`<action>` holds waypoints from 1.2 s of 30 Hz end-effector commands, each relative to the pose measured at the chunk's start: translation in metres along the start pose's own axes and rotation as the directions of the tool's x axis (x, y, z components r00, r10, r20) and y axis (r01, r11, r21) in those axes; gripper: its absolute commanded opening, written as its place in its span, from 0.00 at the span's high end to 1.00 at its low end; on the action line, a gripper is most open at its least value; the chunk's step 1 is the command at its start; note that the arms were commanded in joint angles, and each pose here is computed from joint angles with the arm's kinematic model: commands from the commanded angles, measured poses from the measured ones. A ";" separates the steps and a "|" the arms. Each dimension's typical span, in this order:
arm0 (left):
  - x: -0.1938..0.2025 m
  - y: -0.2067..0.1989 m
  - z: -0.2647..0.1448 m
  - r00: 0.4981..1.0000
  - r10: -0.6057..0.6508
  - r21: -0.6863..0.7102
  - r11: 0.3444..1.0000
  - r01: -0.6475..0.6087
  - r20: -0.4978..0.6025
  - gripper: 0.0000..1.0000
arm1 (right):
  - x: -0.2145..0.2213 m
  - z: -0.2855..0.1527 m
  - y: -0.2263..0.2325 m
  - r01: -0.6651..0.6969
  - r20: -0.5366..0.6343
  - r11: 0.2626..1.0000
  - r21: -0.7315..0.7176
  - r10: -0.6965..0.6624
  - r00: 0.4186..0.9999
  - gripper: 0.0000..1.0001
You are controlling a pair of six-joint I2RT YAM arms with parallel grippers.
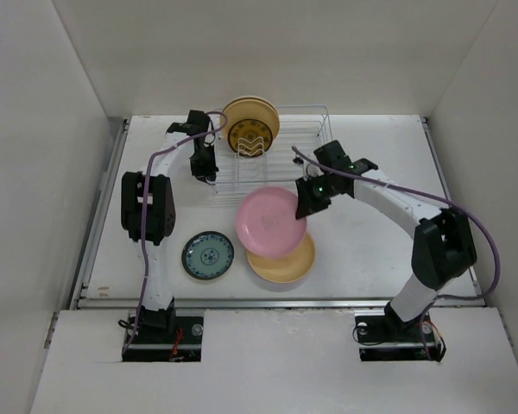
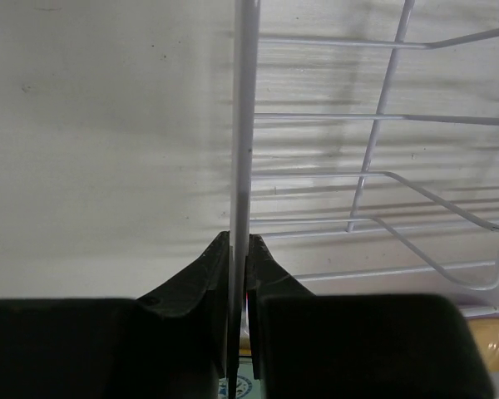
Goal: Unload the plates from the dish rack
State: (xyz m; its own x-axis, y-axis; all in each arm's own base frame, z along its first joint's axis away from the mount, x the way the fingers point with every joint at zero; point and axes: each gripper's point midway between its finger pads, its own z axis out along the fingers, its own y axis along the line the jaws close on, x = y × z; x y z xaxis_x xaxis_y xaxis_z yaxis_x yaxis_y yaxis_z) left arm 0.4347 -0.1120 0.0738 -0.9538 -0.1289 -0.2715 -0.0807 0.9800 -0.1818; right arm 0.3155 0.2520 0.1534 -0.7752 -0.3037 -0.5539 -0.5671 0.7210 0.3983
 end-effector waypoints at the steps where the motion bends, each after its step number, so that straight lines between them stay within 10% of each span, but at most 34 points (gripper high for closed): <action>1: -0.003 0.000 -0.032 0.999 -0.024 -0.011 1.000 0.024 0.045 1.00 | 0.051 0.003 0.007 -0.149 -0.160 0.988 -0.031 0.143 0.977 0.93; 9: -0.004 0.004 -0.031 0.999 -0.004 -0.029 1.000 0.005 0.051 1.00 | 0.090 0.010 -0.017 -0.206 -0.302 0.971 0.117 0.233 0.924 0.84; 14: -0.006 0.004 -0.035 0.998 0.018 -0.028 0.999 -0.017 0.059 0.98 | 0.090 0.001 -0.027 -0.175 -0.294 0.967 0.185 0.224 0.929 0.26; 16: -0.006 0.004 -0.035 0.998 0.018 -0.028 0.999 -0.017 0.059 0.96 | 0.083 -0.006 -0.029 -0.160 -0.269 0.965 0.208 0.213 0.939 0.18; 28: -0.023 0.009 -0.054 0.983 0.113 -0.083 0.991 -0.102 0.145 0.93 | 0.044 -0.016 -0.044 -0.126 -0.153 0.941 0.313 0.181 0.972 0.19; 36: -0.065 0.012 -0.114 0.885 0.332 -0.267 0.931 -0.250 0.327 0.62 | -0.108 -0.092 -0.066 -0.275 0.382 0.825 0.494 0.078 0.921 0.16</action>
State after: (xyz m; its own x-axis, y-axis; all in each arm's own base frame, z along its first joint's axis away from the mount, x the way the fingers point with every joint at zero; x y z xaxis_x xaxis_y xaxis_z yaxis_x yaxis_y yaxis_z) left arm 0.4457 -0.0906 0.1220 -0.8938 0.0883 -0.4398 0.0790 0.9961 0.0395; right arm 0.3584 0.2016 0.1702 -0.8314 -0.1625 -0.5314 -0.2841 0.9461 0.1552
